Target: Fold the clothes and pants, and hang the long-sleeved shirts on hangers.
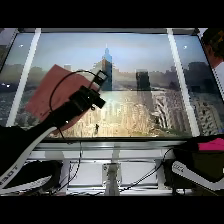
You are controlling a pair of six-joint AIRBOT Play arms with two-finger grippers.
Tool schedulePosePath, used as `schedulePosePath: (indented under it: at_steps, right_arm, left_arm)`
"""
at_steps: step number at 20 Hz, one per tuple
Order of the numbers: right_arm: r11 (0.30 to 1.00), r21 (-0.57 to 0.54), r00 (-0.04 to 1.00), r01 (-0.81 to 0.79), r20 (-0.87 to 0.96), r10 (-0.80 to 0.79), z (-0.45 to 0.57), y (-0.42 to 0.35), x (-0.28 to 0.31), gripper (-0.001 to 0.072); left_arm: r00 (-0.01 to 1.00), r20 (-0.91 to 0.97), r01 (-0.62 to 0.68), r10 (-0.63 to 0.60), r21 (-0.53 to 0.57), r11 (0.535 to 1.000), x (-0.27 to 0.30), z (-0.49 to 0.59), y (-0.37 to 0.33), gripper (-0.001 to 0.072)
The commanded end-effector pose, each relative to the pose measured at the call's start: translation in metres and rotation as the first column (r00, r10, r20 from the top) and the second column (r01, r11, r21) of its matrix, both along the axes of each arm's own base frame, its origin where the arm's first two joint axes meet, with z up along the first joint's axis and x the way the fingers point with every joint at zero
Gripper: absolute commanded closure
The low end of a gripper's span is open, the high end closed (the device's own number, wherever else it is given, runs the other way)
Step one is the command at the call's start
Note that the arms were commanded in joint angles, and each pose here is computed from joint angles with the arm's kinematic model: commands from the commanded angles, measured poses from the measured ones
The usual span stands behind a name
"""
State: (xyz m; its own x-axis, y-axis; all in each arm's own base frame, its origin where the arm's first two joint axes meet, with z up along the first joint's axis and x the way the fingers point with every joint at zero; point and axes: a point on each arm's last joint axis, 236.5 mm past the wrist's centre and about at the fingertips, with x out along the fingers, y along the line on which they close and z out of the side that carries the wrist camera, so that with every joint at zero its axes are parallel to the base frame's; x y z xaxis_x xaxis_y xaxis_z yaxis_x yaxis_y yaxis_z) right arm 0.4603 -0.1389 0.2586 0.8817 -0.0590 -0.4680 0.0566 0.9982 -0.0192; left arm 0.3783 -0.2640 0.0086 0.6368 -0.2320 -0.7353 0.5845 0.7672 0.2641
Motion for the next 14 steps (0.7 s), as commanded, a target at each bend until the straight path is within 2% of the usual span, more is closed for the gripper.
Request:
schedulePosePath:
  at_steps: [1,6,13,14]
  right_arm:
    - [1.0,0.0,1.0,0.001,0.001,-0.001,0.0,0.0,0.0,0.0156]
    - [1.0,0.0,1.0,0.001,0.001,-0.001,0.0,0.0,0.0,0.0155]
    - [1.0,0.0,1.0,0.0,0.001,0.0,0.0,0.0,0.0,0.0155]
    - [1.0,0.001,1.0,0.0,0.001,0.0,0.0,0.0,0.0,0.0156]
  left_arm:
    - [0.972,0.072,0.231,-0.223,-0.134,0.964,-0.05,0.021,-0.094,0.0686]
    - [0.907,0.113,0.419,-0.405,-0.177,0.89,-0.117,0.031,-0.156,0.0686]
    - [0.857,0.113,0.515,-0.503,-0.177,0.839,-0.166,0.031,-0.183,0.068]
    - [0.853,0.113,0.521,-0.509,-0.178,0.835,-0.169,0.032,-0.184,0.0641]
